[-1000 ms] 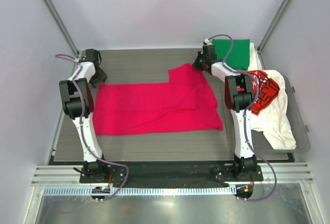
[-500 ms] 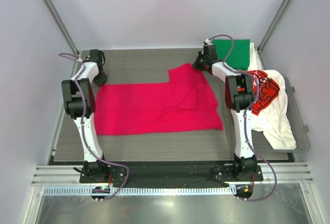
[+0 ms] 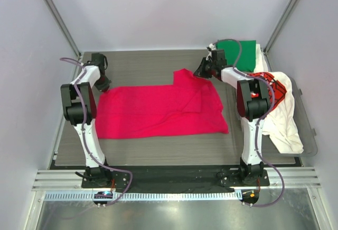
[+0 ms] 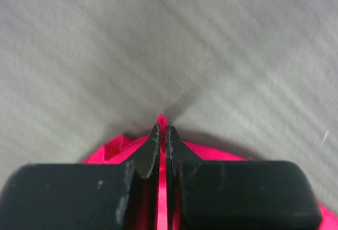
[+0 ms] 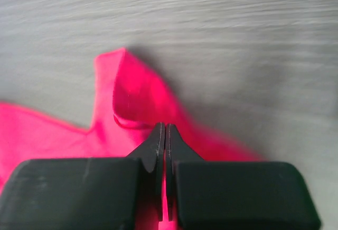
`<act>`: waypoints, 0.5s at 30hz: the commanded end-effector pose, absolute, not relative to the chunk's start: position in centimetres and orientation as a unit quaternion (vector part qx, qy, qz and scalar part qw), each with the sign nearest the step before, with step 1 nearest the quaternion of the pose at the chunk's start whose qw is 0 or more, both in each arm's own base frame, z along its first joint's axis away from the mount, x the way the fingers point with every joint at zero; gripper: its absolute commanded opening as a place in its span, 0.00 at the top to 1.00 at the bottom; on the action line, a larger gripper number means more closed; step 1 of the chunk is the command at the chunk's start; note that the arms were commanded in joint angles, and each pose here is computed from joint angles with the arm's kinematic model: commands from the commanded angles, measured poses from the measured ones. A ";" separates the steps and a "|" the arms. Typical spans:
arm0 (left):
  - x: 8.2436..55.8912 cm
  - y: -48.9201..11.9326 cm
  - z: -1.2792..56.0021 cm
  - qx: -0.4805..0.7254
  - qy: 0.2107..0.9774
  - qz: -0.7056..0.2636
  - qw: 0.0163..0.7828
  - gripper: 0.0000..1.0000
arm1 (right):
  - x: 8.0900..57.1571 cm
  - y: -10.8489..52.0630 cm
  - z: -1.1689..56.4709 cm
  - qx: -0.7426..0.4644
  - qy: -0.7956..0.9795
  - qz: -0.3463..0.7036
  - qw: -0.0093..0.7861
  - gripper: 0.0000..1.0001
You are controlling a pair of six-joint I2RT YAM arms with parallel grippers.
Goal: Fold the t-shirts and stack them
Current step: Fold the tshirt
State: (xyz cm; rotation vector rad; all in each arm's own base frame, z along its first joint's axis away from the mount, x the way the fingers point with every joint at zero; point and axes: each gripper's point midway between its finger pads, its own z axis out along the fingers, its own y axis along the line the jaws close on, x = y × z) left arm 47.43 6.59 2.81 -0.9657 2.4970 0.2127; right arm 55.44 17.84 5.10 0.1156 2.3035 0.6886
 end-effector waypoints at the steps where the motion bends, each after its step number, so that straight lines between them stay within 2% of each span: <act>1: 46.6 5.9 6.9 -0.359 0.897 0.056 0.252 1.00 | 53.9 20.0 14.2 -0.024 0.853 0.308 0.420 0.99; 9: 44.3 5.1 8.3 -0.355 0.899 0.039 0.253 1.00 | 48.0 18.6 16.7 -0.033 0.865 0.282 0.413 0.99; 15: 41.6 5.1 8.7 -0.345 0.904 0.045 0.249 1.00 | 43.5 17.5 16.3 -0.019 0.877 0.277 0.393 0.99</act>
